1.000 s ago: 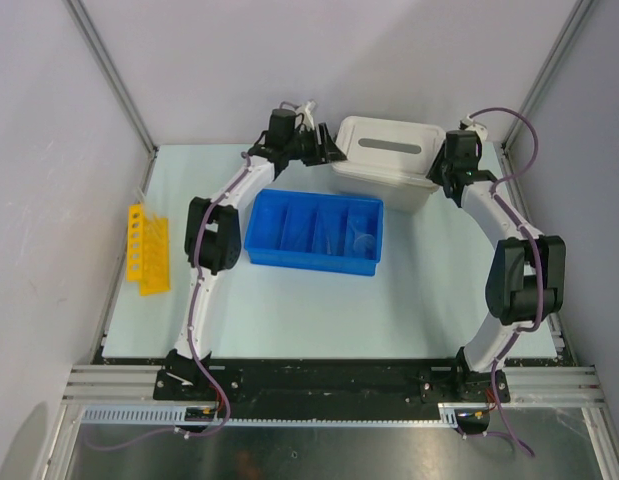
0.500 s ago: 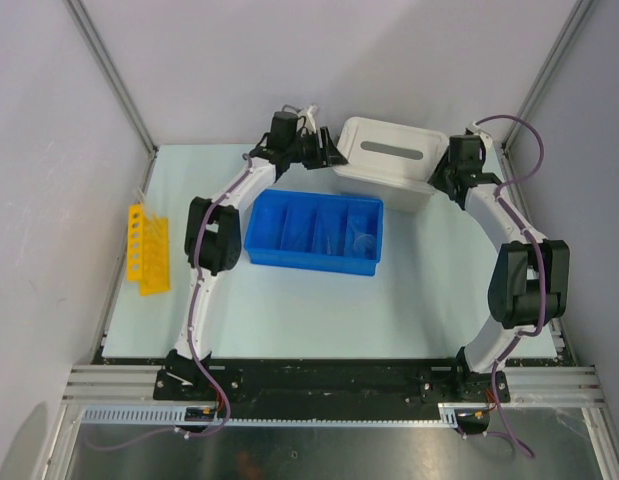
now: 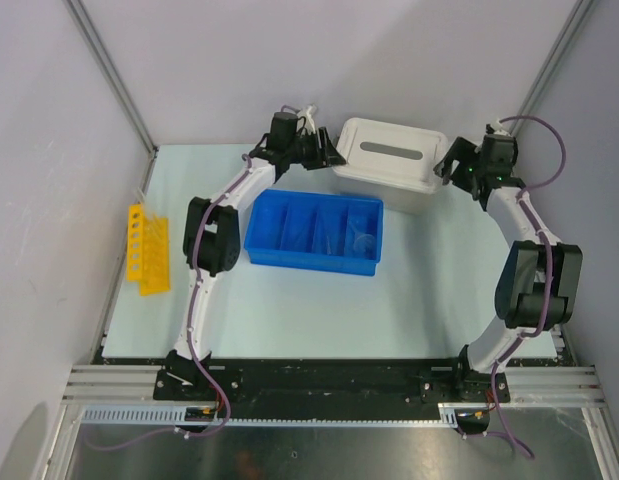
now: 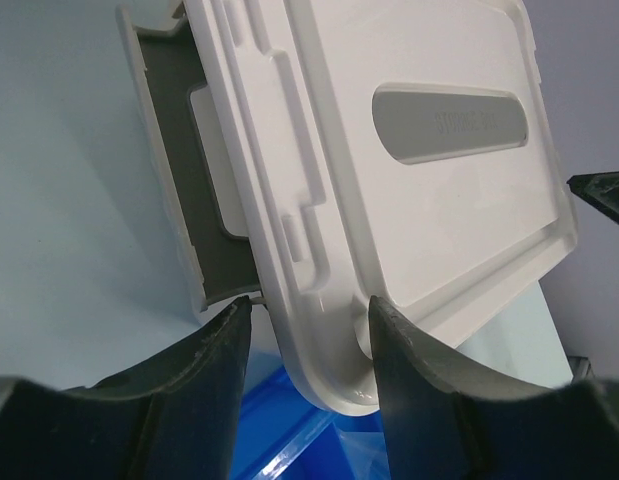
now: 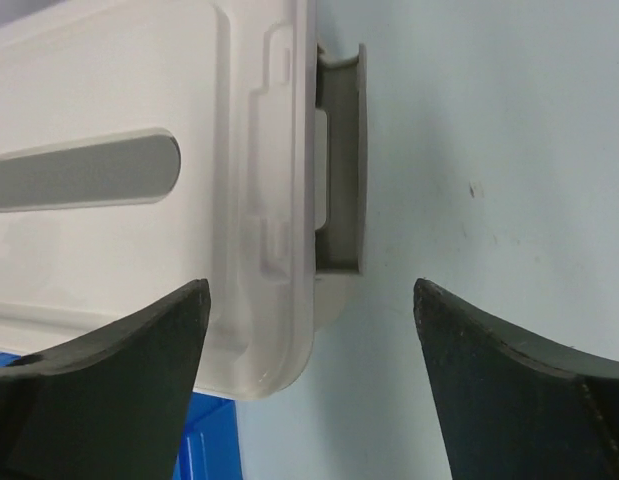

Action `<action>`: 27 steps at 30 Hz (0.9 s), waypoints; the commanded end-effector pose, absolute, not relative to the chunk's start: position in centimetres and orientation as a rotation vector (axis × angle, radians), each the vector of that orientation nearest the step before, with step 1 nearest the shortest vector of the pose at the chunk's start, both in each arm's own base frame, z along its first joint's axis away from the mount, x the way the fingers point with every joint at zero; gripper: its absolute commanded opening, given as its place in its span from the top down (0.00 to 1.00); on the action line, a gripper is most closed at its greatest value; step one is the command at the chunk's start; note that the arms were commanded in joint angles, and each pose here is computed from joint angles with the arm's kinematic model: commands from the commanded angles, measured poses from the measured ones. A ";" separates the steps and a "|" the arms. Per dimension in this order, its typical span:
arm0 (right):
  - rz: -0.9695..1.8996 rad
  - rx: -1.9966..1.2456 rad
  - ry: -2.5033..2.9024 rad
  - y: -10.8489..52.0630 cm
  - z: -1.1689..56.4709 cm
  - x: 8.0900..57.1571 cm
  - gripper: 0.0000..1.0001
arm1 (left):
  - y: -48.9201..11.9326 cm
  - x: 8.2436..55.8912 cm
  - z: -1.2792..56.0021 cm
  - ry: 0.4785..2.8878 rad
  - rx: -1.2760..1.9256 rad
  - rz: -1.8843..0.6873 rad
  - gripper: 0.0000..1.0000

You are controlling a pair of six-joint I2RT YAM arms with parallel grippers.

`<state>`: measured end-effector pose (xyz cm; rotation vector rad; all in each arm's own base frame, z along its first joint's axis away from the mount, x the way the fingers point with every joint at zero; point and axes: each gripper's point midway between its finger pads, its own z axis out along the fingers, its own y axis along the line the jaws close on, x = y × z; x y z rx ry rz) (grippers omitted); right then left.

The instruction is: Organize the chemistry lab equipment

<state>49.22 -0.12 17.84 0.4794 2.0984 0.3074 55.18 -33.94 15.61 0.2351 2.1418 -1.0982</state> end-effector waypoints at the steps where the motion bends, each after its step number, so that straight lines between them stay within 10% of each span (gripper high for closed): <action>1: 0.469 0.376 2.001 0.0 20.4 50.6 0.10 | -34.1 54.3 19.8 2.077 0.260 -1.113 0.46; 27: 0.792 0.410 2.006 1.7 14.3 53.8 0.30 | -33.9 53.8 18.2 2.115 0.259 -1.104 0.44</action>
